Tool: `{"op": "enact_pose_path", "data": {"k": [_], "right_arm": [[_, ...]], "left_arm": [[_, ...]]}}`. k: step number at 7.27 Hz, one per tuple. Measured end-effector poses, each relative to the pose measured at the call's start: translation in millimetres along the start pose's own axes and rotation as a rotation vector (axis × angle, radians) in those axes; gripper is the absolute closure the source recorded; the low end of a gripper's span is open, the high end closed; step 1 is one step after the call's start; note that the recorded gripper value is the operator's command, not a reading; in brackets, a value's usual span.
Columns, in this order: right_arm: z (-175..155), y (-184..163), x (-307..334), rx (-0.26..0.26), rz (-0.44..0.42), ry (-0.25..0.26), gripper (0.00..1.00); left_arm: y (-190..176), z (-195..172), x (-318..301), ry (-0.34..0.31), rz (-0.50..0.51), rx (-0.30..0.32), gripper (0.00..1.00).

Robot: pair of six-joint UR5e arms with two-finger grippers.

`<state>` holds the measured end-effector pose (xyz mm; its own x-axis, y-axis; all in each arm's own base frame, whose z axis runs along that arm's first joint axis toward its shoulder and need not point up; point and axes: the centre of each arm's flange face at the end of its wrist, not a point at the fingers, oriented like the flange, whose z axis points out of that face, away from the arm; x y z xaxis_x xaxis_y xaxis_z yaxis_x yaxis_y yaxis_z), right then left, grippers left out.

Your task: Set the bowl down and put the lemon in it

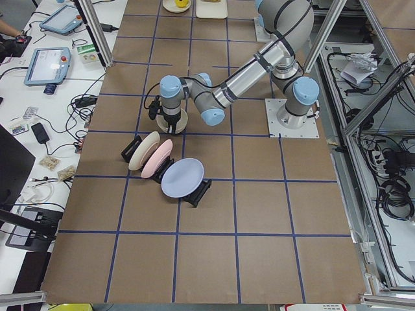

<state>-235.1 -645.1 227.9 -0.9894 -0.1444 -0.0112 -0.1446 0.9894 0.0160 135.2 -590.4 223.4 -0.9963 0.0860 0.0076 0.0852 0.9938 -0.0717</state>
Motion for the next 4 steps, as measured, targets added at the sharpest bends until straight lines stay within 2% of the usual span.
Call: {"op": "enact_pose_path", "data": {"k": [1, 2, 3, 4], "right_arm": [[6.2, 0.5, 4.0, -0.005, 0.002, -0.005, 0.0], [11.2, 0.2, 5.8, -0.009, 0.004, -0.01, 0.15], [15.1, -0.4, 6.4, -0.009, 0.007, -0.017, 0.64], [16.0, -1.2, 6.2, -0.004, 0.01, -0.025, 1.0]], "left_arm": [[-1.0, -6.4, 3.4, 0.001, -0.004, -0.003, 1.0], [-3.7, -18.9, 13.3, 0.006, -0.024, -0.009, 1.0], [-7.1, -33.5, 34.0, 0.015, -0.05, -0.018, 1.0], [-10.2, -45.0, 70.9, 0.033, -0.085, -0.032, 1.0]]}}
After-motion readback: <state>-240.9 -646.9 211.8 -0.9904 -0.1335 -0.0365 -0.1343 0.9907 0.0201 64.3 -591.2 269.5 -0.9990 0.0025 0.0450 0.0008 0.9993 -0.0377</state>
